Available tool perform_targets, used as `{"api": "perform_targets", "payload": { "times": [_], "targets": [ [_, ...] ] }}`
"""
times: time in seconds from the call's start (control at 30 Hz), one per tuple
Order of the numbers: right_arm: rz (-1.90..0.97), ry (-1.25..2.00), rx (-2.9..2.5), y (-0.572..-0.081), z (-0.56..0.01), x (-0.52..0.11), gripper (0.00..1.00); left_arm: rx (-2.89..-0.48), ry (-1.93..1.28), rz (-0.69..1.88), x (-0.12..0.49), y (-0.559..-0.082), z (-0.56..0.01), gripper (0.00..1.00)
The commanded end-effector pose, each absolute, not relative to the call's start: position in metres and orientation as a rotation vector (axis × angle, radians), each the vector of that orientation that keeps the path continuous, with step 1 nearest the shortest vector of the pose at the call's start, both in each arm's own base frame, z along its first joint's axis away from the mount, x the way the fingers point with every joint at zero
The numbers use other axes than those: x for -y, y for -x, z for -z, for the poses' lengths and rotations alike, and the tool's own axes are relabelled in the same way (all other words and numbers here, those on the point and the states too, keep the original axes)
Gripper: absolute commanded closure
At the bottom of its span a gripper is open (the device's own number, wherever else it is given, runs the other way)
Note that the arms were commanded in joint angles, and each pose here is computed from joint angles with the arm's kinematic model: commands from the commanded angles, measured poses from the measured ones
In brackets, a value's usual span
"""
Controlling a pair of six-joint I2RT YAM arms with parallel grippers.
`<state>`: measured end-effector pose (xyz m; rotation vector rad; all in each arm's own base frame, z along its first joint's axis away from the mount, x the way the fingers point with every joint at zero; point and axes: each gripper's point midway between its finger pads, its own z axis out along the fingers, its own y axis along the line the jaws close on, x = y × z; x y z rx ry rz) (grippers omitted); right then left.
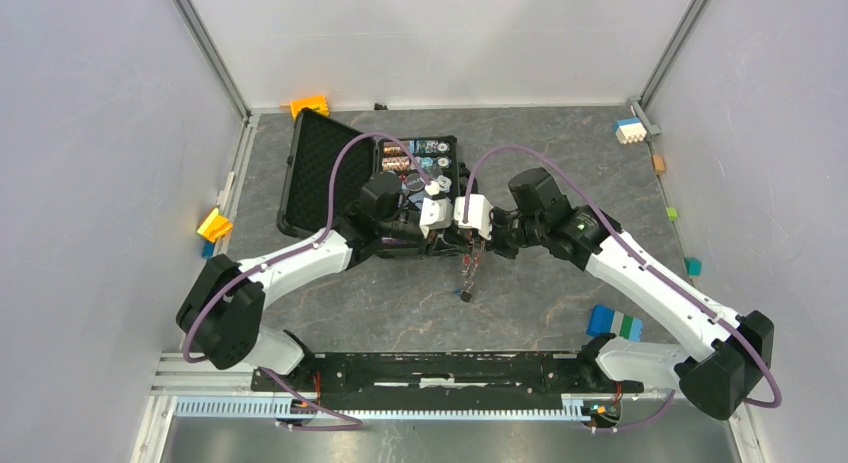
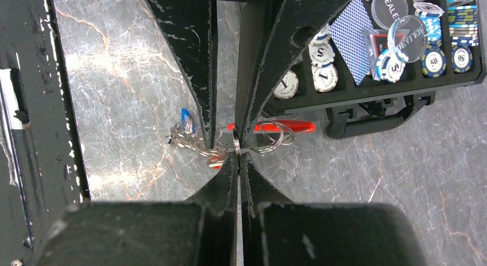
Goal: Put the keys on the keyring
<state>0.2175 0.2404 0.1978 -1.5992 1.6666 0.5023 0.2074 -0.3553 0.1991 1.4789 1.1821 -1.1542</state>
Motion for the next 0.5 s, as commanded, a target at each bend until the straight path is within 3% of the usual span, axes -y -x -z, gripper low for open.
{"api": "perform_targets", "payload": {
  "times": [0.0, 0.47],
  "targets": [
    [-0.518, 1.562, -1.581, -0.223, -0.2194, -0.2518, 1.0, -1.116, -1.458, 1.18, 0.3583, -0.2027, -0.2172, 0.73],
    [-0.53, 1.569, -1.58, -0.222, -0.2186, -0.2531, 1.0, -1.103, -1.432, 1.185, 0.3586, -0.2024, -0.2234, 0.82]
  ]
}}
